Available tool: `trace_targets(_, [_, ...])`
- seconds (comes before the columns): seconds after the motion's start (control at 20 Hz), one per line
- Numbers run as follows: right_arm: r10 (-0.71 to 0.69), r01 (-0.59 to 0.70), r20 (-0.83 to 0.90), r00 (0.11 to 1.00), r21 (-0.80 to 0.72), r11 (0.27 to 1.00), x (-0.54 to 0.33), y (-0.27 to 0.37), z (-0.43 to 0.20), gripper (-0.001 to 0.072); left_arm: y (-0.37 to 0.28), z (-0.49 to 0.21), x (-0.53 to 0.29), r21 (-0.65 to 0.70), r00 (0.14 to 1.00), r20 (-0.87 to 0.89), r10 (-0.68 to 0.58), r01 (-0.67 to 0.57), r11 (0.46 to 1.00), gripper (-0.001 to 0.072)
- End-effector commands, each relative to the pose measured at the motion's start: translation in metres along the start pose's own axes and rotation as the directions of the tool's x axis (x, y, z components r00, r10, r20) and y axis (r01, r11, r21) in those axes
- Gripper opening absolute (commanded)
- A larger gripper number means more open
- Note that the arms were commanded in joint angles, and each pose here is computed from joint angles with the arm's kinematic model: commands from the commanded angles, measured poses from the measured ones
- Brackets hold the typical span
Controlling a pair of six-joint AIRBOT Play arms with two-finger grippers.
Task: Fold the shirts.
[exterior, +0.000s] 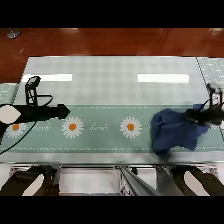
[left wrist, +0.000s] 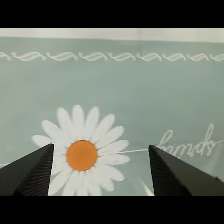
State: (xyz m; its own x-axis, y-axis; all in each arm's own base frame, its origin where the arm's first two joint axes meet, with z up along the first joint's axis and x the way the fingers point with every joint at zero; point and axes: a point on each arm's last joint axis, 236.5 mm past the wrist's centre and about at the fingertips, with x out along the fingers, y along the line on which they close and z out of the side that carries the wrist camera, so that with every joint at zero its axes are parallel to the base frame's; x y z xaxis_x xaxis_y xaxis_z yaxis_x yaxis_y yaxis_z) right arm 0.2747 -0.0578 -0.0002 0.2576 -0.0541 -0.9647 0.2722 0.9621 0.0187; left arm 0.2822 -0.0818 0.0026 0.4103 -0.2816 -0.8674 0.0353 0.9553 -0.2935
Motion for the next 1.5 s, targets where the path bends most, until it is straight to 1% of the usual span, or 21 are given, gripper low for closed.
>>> trace_targets(0.0, [0.121,-0.105,0.337,0.934,-0.065,0.992,-0.119,0.029,0.091,0.0025,0.026,-0.011,-0.019,-0.009,0.995,-0.072,0.063,-0.064,0.998,0.0701])
trace_targets(0.1, [0.221,-0.184,0.566,0.795,-0.123,0.975,-0.214,0.052,0.126,0.0024,0.026,-0.032,-0.026,0.029,0.989,-0.134,0.061,-0.058,0.998,0.0701])
trace_targets(0.15, [0.266,-0.202,0.642,0.719,-0.173,0.964,-0.257,0.063,0.133,0.0024,0.024,-0.038,-0.029,0.031,0.989,-0.136,0.059,-0.056,0.998,0.0701])
trace_targets(0.2, [0.297,-0.203,0.683,0.668,-0.216,0.955,-0.289,0.073,0.134,0.0024,0.024,-0.042,-0.031,0.035,0.991,-0.122,0.058,-0.054,0.998,0.0701])
trace_targets(0.4, [0.472,-0.205,0.731,0.494,-0.429,0.88,-0.387,0.127,0.113,0.0024,0.008,-0.036,-0.039,0.01,1.0,-0.015,-0.003,0.004,1.0,0.0701])
trace_targets(0.45, [0.518,-0.212,0.723,0.458,-0.477,0.853,-0.403,0.14,0.105,0.0024,0.003,-0.03,-0.041,0.004,1.0,0.016,-0.022,0.022,1.0,0.0701])
trace_targets(0.5, [0.56,-0.223,0.7,0.444,-0.519,0.825,-0.409,0.154,0.097,0.0024,-0.002,-0.023,-0.042,-0.003,0.998,0.045,-0.039,0.04,0.999,0.0701])
trace_targets(0.55, [0.604,-0.238,0.654,0.455,-0.564,0.791,-0.406,0.169,0.085,0.0024,-0.005,-0.017,-0.042,-0.012,0.996,0.068,-0.055,0.056,0.998,0.0701])
trace_targets(0.6, [0.639,-0.256,0.592,0.491,-0.604,0.755,-0.395,0.185,0.074,0.0024,-0.009,-0.011,-0.042,-0.021,0.993,0.093,-0.071,0.074,0.997,0.0701])
trace_targets(0.7, [0.685,-0.298,0.429,0.589,-0.672,0.677,-0.354,0.223,0.052,0.0024,-0.012,-0.001,-0.043,-0.03,0.987,0.133,-0.086,0.091,0.995,0.0701])
trace_targets(0.8, [0.712,-0.38,0.26,0.653,-0.701,0.604,-0.295,0.274,0.032,0.0024,-0.012,0.004,-0.044,-0.031,0.984,0.155,-0.085,0.091,0.995,0.0701])
trace_targets(1.0, [0.727,-0.571,-0.057,0.684,-0.662,0.485,-0.165,0.399,-0.033,0.0024,-0.011,0.015,-0.045,-0.031,0.976,0.202,-0.08,0.088,0.996,0.0701])
trace_targets(1.1, [0.71,-0.644,-0.181,0.681,-0.61,0.462,-0.111,0.448,-0.071,0.0025,-0.01,0.021,-0.046,-0.032,0.972,0.224,-0.076,0.086,0.996,0.0701])
trace_targets(1.15, [0.695,-0.682,-0.244,0.676,-0.565,0.465,-0.084,0.466,-0.091,0.0025,-0.009,0.022,-0.045,-0.034,0.971,0.225,-0.075,0.085,0.996,0.0701])
trace_targets(1.2, [0.68,-0.713,-0.302,0.668,-0.52,0.47,-0.062,0.476,-0.109,0.0054,-0.009,0.022,-0.043,-0.037,0.973,0.22,-0.074,0.085,0.996,0.0701])
trace_targets(1.25, [0.667,-0.742,-0.36,0.652,-0.484,0.464,-0.049,0.48,-0.122,0.0356,-0.008,0.021,-0.04,-0.041,0.975,0.211,-0.073,0.083,0.996,0.0701])
trace_targets(1.3, [0.655,-0.756,-0.403,0.64,-0.484,0.441,-0.045,0.478,-0.127,0.0641,-0.007,0.02,-0.037,-0.044,0.977,0.201,-0.071,0.082,0.996,0.0701])
trace_targets(1.35, [0.63,-0.752,-0.431,0.646,-0.499,0.43,-0.046,0.466,-0.122,0.0622,-0.006,0.017,-0.034,-0.048,0.981,0.181,-0.071,0.081,0.996,0.0701])
trace_targets(1.4, [0.592,-0.731,-0.442,0.674,-0.519,0.443,-0.049,0.445,-0.106,0.0622,-0.006,0.011,-0.03,-0.051,0.986,0.148,-0.073,0.081,0.995,0.0702])
trace_targets(1.45, [0.539,-0.677,-0.421,0.73,-0.556,0.483,-0.051,0.412,-0.079,0.0622,-0.006,0.001,-0.027,-0.055,0.992,0.098,-0.076,0.082,0.995,0.0701])
